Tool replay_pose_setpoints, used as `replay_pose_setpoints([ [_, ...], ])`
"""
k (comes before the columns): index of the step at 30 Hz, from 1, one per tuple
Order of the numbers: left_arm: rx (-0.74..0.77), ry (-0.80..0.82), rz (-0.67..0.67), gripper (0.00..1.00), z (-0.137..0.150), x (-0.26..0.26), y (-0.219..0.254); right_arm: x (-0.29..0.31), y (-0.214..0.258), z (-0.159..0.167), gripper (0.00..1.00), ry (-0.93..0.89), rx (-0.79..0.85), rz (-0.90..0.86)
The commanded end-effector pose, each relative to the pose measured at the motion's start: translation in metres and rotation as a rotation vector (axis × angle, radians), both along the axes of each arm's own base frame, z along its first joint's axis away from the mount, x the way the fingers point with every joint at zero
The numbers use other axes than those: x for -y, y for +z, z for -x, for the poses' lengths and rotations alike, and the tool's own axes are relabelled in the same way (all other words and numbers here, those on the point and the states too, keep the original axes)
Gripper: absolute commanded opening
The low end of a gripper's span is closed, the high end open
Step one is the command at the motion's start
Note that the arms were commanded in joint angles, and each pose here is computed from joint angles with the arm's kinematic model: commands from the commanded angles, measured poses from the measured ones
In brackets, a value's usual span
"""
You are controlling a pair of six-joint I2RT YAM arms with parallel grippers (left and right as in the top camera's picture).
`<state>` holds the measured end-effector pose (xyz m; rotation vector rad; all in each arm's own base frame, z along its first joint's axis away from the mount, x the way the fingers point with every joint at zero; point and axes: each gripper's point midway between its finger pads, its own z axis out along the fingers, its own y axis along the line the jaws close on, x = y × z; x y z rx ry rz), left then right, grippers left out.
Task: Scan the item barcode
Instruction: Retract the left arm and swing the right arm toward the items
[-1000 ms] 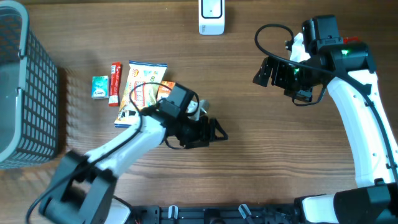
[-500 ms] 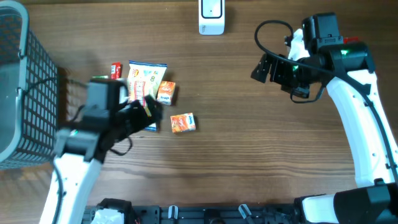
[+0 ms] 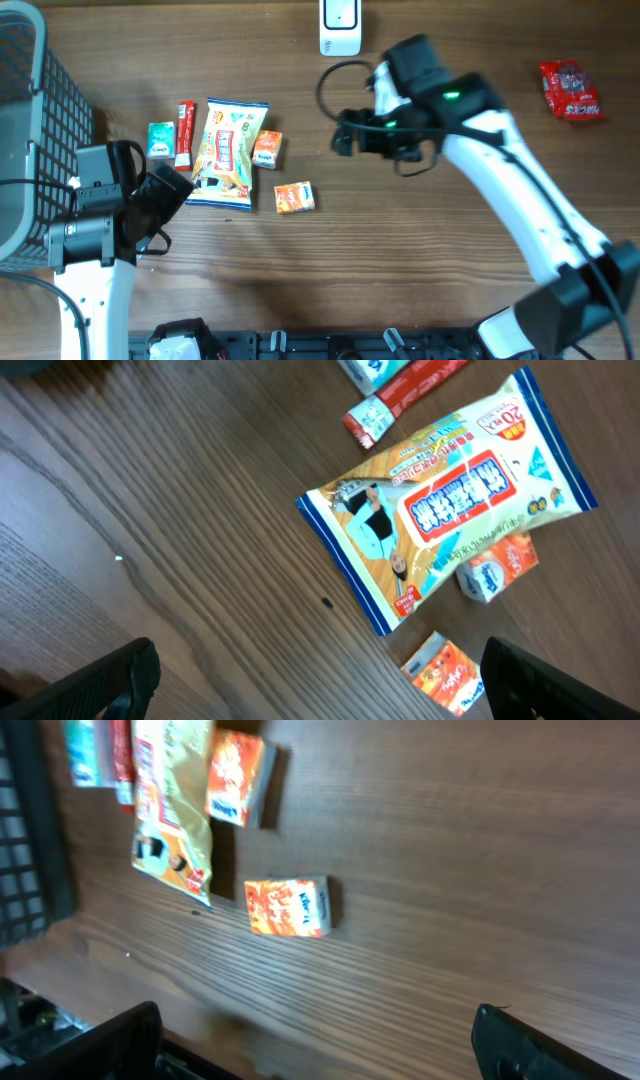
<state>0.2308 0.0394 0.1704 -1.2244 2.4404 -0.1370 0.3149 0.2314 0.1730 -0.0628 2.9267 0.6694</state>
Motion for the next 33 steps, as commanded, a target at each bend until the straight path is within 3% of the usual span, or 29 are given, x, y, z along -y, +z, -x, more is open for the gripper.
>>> replay_pose_setpoints([
  [1, -0.010, 0.046, -0.012, 1.00, -0.002, -0.007, 0.001, -0.023, -0.040, 0.010, 0.92, -0.142, -0.140, 0.063],
  [7, -0.044, 0.046, -0.007, 1.00, -0.001, -0.007, -0.006, -0.056, -0.079, 0.029, 0.79, -0.195, -0.254, 0.108],
  [15, -0.057, 0.046, -0.005, 1.00, 0.000, -0.006, -0.008, -0.084, -0.114, 0.052, 0.74, -0.278, -0.333, 0.169],
  [23, -0.067, 0.045, -0.004, 1.00, 0.002, -0.006, -0.009, -0.114, -0.134, 0.055, 0.75, -0.417, -0.365, 0.136],
  [33, -0.083, 0.045, -0.002, 1.00, 0.006, -0.005, -0.010, -0.094, -0.154, 0.034, 0.81, -0.520, -0.242, 0.240],
])
